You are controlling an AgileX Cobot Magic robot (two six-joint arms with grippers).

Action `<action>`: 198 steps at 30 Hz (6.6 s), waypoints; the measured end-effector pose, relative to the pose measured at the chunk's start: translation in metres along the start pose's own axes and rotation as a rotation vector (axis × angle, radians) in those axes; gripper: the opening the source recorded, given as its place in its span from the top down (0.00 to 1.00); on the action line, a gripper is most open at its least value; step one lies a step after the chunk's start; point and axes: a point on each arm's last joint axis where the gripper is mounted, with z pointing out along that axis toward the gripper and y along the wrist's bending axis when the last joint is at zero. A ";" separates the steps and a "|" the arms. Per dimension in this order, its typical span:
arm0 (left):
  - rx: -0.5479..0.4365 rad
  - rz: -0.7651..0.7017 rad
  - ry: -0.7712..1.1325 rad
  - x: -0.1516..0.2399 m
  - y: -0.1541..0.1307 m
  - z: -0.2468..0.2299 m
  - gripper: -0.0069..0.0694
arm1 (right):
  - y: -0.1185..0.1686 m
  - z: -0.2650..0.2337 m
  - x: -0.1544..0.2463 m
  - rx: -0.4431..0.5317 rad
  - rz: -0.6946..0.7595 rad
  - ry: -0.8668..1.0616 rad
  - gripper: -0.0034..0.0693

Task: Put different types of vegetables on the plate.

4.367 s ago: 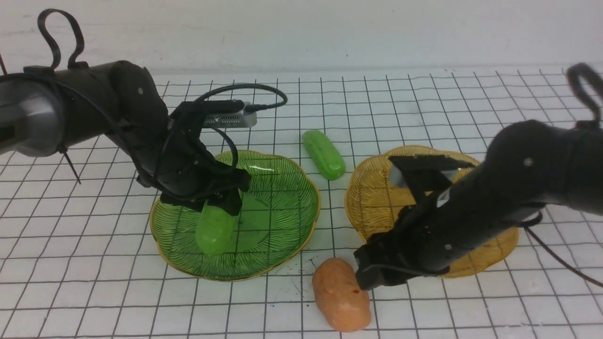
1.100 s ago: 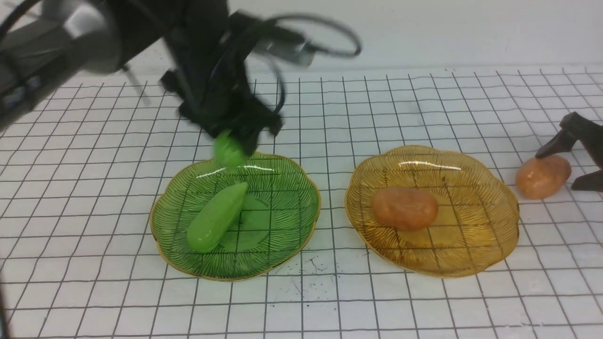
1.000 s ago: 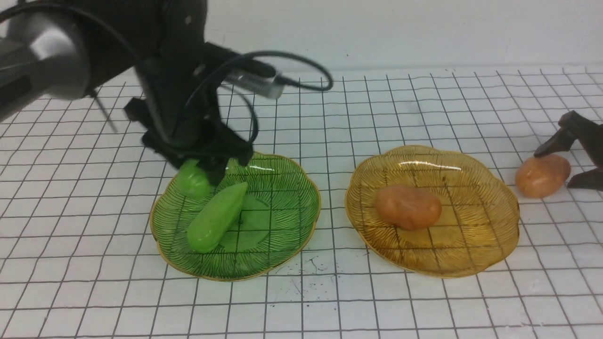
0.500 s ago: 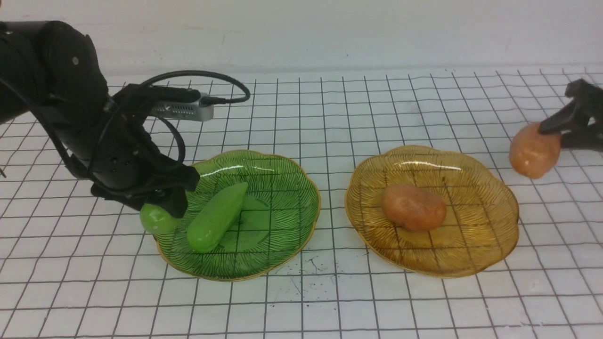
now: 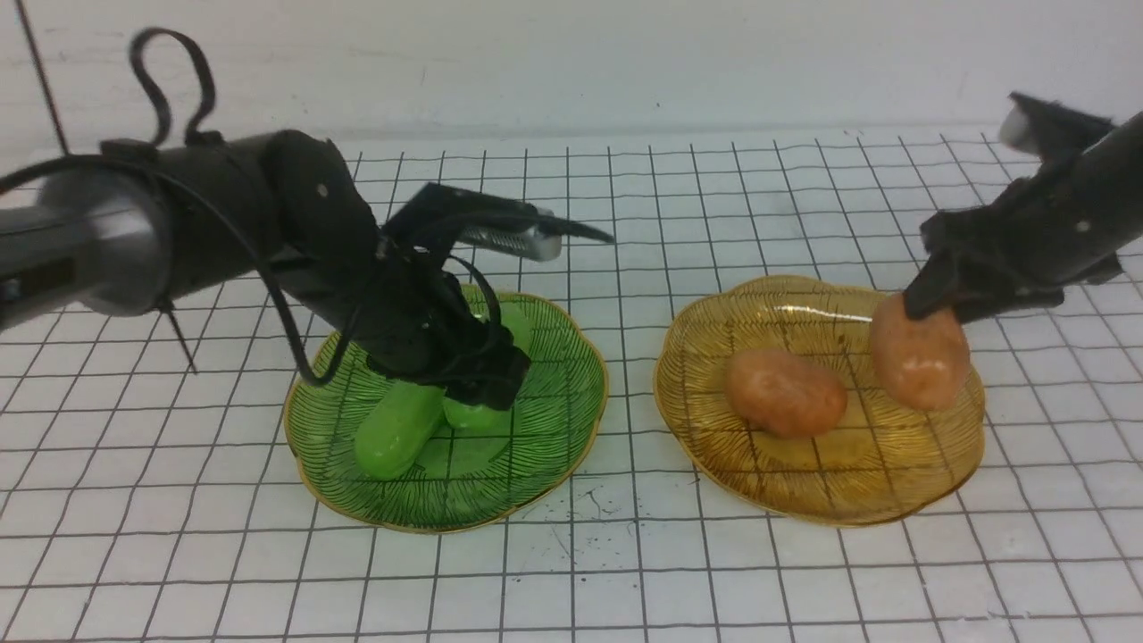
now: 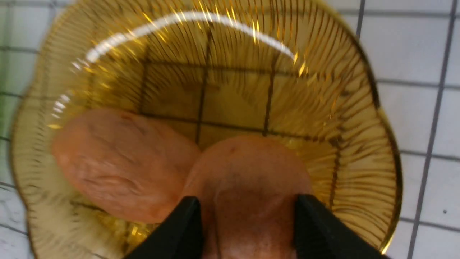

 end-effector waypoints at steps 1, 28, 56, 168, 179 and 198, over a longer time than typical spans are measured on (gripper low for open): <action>0.001 -0.002 0.010 0.001 0.001 0.004 0.38 | 0.000 0.003 0.001 0.010 0.002 0.013 0.42; -0.078 0.030 -0.041 -0.008 -0.024 -0.154 0.91 | 0.100 -0.295 0.166 0.150 -0.233 -0.799 0.96; -0.130 -0.012 -0.757 0.224 -0.059 -0.235 0.92 | 0.072 -0.221 0.344 0.184 -0.221 -1.600 0.97; -0.455 -0.141 -0.834 0.322 -0.020 -0.109 0.92 | 0.042 -0.157 0.333 0.413 -0.287 -1.353 0.97; -0.455 -0.141 -0.834 0.322 -0.020 -0.109 0.92 | 0.010 -0.060 0.342 0.408 -0.227 -1.038 0.97; -0.455 -0.141 -0.834 0.322 -0.020 -0.109 0.92 | 0.010 -0.059 0.342 0.395 -0.210 -1.041 0.97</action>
